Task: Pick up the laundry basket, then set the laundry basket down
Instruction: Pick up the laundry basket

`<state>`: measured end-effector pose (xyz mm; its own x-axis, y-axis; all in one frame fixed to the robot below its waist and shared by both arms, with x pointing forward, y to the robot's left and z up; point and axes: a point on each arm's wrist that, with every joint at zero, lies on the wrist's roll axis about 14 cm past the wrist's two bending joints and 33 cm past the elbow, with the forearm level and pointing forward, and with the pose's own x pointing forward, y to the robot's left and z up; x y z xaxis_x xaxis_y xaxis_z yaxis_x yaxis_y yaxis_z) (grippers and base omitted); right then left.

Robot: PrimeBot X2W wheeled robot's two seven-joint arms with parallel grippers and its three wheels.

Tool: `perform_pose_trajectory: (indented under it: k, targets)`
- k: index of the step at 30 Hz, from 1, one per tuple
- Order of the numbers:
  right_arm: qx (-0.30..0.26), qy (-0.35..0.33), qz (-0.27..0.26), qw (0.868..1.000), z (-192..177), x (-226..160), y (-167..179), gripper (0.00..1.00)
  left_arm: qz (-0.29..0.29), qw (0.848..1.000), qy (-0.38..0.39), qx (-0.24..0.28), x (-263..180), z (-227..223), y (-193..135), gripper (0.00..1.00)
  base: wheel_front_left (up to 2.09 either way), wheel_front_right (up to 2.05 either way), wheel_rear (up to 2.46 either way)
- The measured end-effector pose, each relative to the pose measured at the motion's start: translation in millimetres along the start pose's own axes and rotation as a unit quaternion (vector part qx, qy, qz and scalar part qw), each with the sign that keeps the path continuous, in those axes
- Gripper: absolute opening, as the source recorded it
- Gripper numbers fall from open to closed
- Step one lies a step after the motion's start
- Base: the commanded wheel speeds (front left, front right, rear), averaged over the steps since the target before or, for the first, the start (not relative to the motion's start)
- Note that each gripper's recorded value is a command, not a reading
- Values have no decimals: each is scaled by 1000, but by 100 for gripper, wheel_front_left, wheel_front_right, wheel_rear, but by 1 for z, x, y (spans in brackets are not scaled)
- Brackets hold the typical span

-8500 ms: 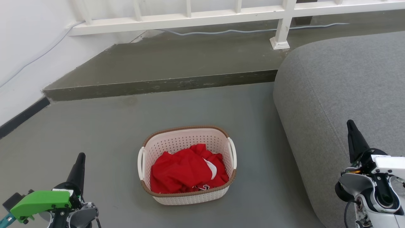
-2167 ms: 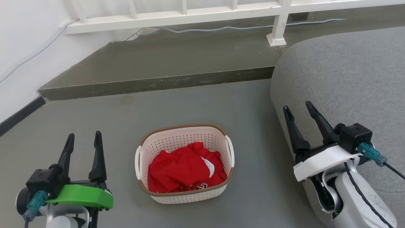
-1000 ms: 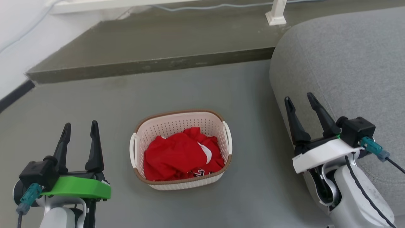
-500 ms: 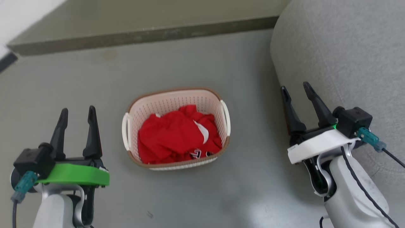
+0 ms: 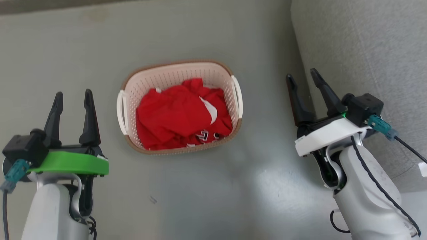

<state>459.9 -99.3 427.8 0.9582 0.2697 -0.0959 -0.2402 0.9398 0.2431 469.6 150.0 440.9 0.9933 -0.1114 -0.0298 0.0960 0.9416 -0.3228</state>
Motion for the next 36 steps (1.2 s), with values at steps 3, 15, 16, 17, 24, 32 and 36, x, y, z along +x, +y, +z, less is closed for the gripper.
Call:
perform_pose_trajectory:
  k: [3,15,16,17,24,32,36]
  targets:
    - [3,19,3,1000,-15,6,0,100,1,1000,16,-1,6,-14,3,100,0,0,0]
    - [7,82,2,997,-68,37,-13,100,1,996,84,-1,29,-70,18,100,0,0,0]
    - [7,88,1,996,-73,39,-14,100,3,996,89,-3,31,-75,19,100,0,0,0]
    - [7,93,0,996,-78,41,-16,100,4,996,94,-3,33,-79,21,100,0,0,0]
    - [8,136,2,991,-113,57,-22,100,12,991,133,-9,42,-112,30,100,0,0,0]
    - [7,197,9,980,-156,71,-25,100,3,984,181,-3,53,-147,34,100,0,0,0]
    - [9,231,9,973,-179,74,-27,100,5,978,210,-6,55,-167,39,100,0,0,0]
